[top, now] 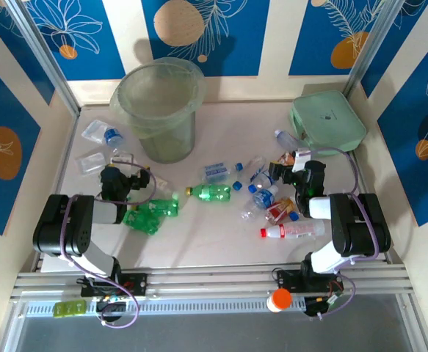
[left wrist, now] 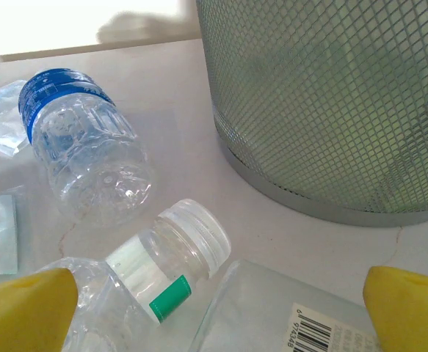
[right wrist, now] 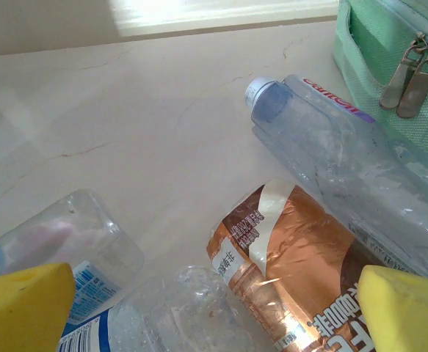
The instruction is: Put the plastic bottles in the bin
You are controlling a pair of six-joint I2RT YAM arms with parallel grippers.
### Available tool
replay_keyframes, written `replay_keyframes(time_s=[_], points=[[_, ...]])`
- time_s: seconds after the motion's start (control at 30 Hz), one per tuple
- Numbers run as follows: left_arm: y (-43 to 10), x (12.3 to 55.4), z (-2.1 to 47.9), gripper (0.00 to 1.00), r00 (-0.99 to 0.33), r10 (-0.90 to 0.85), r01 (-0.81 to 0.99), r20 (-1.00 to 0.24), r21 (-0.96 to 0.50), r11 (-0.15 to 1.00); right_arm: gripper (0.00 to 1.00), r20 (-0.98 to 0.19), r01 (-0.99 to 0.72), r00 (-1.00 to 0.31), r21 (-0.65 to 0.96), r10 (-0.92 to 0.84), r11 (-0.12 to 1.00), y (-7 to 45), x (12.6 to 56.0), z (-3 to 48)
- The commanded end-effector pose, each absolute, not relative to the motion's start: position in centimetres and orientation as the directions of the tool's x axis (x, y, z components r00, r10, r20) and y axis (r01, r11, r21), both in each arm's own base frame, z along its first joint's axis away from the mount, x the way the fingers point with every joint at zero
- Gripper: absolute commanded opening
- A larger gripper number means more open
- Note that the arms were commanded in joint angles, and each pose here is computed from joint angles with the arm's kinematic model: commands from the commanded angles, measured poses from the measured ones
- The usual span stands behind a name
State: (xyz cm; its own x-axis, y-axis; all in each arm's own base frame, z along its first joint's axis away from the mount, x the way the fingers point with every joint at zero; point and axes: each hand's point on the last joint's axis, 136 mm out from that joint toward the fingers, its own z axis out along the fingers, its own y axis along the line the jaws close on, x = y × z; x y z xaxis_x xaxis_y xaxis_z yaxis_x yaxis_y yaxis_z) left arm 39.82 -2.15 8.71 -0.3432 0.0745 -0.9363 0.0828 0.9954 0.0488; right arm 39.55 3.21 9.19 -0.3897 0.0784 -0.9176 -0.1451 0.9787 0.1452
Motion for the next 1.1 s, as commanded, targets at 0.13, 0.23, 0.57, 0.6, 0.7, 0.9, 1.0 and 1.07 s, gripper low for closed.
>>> replay_keyframes(time_s=[0.13, 0.23, 0.57, 0.6, 0.7, 0.9, 1.0, 1.07], points=[[-2.8, 39.7, 9.1, 0.99, -0.327, 0.092, 0.114, -0.941, 0.057, 0.992, 0.99, -0.921, -0.144, -0.382, 0.139, 0.075, 0.980, 3.1, 39.7, 9.5], [-2.8, 39.7, 9.1, 0.99, -0.327, 0.092, 0.113, -0.941, 0.058, 0.992, 0.99, -0.921, -0.145, -0.382, 0.139, 0.075, 0.980, 3.2, 39.7, 9.5], [-2.8, 39.7, 9.2, 0.99, -0.323, 0.091, 0.115, -0.942, 0.056, 0.992, 0.99, -0.923, -0.151, -0.378, 0.143, 0.076, 0.978, 3.2, 39.6, 9.6], [-2.9, 39.5, 9.3, 0.99, -0.313, 0.094, 0.118, -0.945, 0.059, 0.991, 0.99, -0.923, -0.168, -0.379, 0.145, 0.072, 0.975, 3.5, 39.6, 9.9], [-2.0, 38.5, 11.1, 0.99, -0.256, 0.076, 0.064, -0.964, 0.061, 0.996, 0.99, -0.931, -0.209, -0.363, 0.133, 0.050, 0.969, 4.2, 38.9, 11.6], [3.6, 35.8, 15.8, 0.99, -0.160, -0.050, -0.278, -0.986, -0.004, 0.961, 0.99, -0.961, -0.015, -0.223, 0.169, 0.162, 0.985, 0.1, 36.7, 16.7], [5.1, 34.3, 20.2, 0.99, 0.063, -0.181, -0.346, -0.982, -0.191, 0.918, 0.99, -0.981, -0.049, -0.116, 0.164, 0.157, 0.985, 0.6, 35.2, 21.8], [3.7, 33.7, 23.7, 0.99, 0.156, -0.175, -0.263, -0.972, -0.212, 0.941, 0.99, -0.984, -0.098, -0.053, 0.172, 0.167, 0.980, 1.7, 33.8, 25.2]])
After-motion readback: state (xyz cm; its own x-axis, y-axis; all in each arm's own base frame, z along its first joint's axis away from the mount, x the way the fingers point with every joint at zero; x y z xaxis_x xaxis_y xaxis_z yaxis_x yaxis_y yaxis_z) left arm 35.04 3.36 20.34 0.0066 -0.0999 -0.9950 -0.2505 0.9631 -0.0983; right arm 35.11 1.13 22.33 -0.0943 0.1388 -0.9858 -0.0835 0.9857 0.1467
